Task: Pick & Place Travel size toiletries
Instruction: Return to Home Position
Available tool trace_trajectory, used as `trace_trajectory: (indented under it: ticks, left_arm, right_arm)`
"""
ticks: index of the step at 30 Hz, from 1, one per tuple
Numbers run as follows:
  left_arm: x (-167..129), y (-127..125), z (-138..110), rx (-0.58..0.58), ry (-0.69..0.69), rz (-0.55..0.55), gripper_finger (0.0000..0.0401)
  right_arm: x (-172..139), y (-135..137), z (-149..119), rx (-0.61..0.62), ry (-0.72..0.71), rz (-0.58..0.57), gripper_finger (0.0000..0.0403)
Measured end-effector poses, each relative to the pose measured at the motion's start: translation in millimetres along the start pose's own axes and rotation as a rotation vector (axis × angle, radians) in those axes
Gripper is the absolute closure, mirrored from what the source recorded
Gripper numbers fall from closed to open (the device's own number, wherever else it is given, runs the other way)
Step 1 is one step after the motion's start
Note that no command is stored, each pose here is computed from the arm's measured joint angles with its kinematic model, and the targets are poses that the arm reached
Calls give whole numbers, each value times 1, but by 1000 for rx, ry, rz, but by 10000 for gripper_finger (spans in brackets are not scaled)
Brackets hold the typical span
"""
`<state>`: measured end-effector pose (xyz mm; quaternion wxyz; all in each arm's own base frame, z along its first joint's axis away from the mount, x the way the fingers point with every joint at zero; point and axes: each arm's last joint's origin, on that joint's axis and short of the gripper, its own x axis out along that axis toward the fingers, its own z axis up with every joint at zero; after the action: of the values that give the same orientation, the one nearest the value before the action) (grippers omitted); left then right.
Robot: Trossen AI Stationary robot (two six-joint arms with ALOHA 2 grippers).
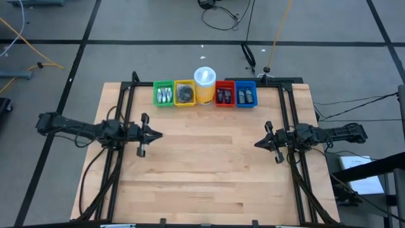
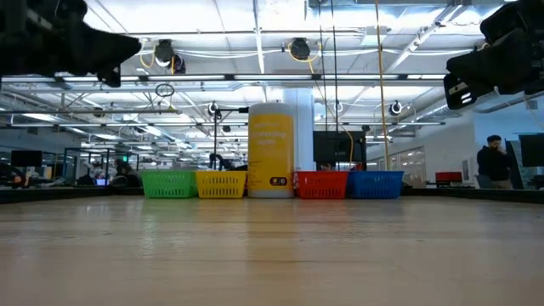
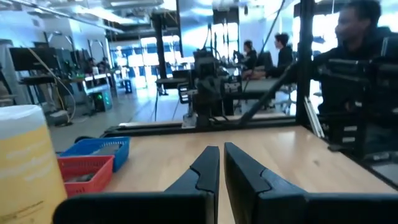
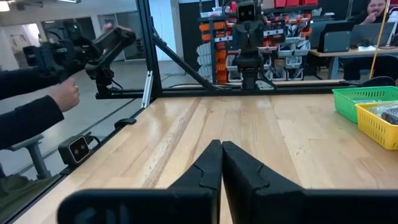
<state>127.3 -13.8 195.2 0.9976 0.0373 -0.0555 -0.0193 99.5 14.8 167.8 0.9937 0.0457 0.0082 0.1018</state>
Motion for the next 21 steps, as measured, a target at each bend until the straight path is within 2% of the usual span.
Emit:
trace_trajectory:
  ticks: [3, 7, 19, 21]
  left_arm:
    - [-11, 2, -10, -11, -38, 5, 375]
    - [-20, 3, -9, -15, -39, -4, 375]
    - [-32, 3, -22, -15, 86, -12, 375]
    - [-34, 3, -21, -30, 73, -12, 375]
  right_arm:
    - [0, 0, 0, 0, -2, 0, 398]
    - [0, 0, 0, 0, -3, 0, 399]
    - [0, 0, 0, 0, -4, 0, 398]
    - [0, 0, 0, 0, -4, -1, 399]
